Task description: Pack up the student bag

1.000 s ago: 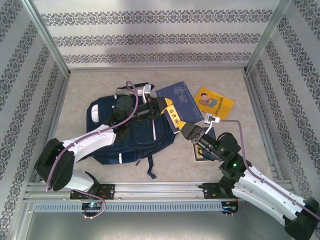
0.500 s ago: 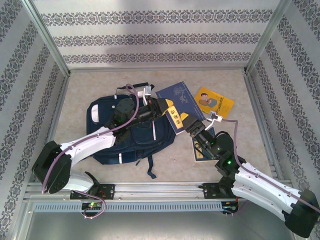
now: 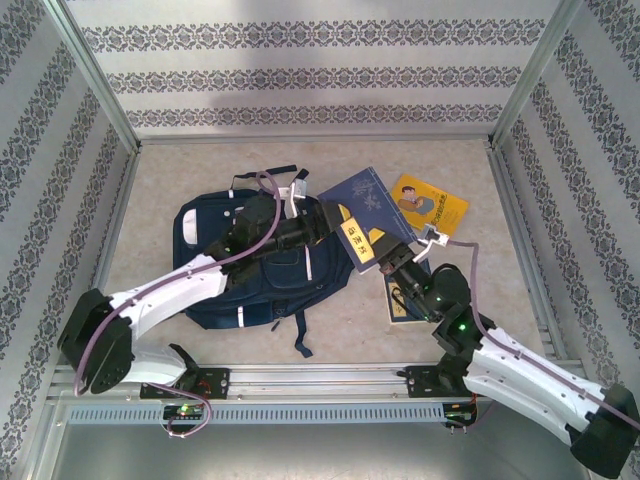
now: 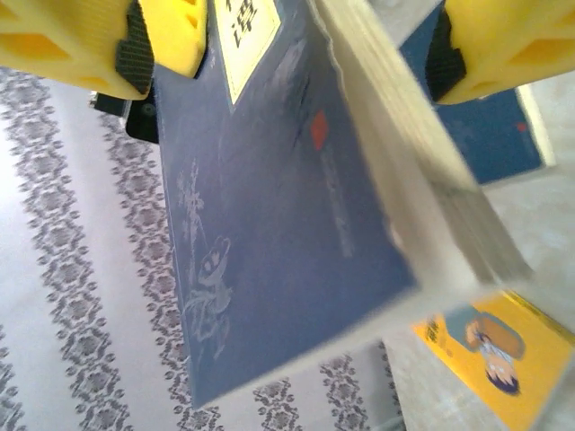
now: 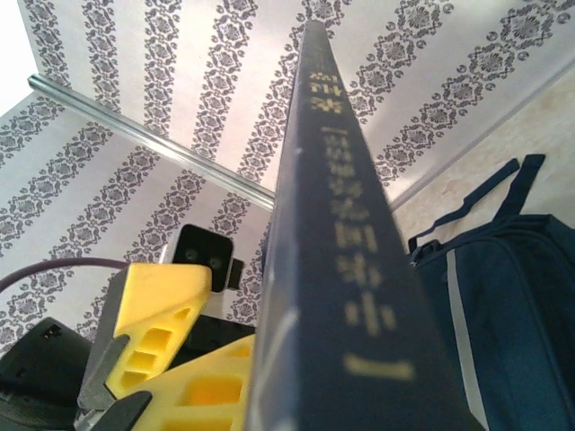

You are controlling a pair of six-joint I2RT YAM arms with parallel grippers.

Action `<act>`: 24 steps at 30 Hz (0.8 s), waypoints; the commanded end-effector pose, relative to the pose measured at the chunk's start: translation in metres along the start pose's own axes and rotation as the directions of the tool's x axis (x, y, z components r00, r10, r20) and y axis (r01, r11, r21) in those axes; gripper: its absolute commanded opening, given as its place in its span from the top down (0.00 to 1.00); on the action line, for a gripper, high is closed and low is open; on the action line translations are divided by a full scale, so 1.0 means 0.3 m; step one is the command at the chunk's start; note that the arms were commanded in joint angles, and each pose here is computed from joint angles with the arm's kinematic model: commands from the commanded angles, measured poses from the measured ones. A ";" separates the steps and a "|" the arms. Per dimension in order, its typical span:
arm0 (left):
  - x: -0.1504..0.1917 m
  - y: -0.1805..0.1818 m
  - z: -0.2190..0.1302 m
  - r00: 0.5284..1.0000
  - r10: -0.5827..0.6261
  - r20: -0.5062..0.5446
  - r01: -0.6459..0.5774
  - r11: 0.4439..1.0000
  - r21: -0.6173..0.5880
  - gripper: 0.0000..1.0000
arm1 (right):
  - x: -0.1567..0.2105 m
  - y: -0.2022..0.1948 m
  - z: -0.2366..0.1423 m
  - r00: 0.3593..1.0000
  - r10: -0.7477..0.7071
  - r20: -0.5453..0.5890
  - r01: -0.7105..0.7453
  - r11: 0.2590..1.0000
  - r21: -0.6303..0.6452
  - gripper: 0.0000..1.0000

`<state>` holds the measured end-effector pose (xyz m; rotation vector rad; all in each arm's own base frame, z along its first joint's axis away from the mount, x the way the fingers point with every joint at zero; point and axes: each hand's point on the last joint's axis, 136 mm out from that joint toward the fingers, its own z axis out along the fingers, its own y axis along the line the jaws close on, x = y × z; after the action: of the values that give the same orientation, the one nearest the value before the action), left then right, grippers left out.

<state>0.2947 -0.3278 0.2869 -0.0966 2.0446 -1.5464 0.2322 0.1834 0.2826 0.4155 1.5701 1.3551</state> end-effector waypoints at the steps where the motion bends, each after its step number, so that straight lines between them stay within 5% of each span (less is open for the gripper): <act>1: -0.026 0.025 -0.086 0.983 0.184 0.009 -0.179 0.966 -0.189 0.12 | -0.045 -0.042 -0.051 0.998 -0.054 0.035 0.050 0.995 0.091 0.93; 8: -0.074 0.261 -0.183 0.980 0.193 -0.049 -0.190 0.825 -0.532 0.15 | -0.040 -0.204 -0.169 0.997 -0.076 0.022 0.068 0.966 0.248 0.96; 24: -0.053 0.511 -0.002 0.980 0.021 -0.200 -0.122 0.854 -0.506 0.33 | -0.018 -0.272 -0.239 0.999 -0.051 0.017 0.045 0.965 0.259 0.97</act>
<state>0.3414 -0.2562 0.1443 -0.1375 2.5818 -0.8652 0.2020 0.1142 0.2023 0.5394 1.7578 1.0845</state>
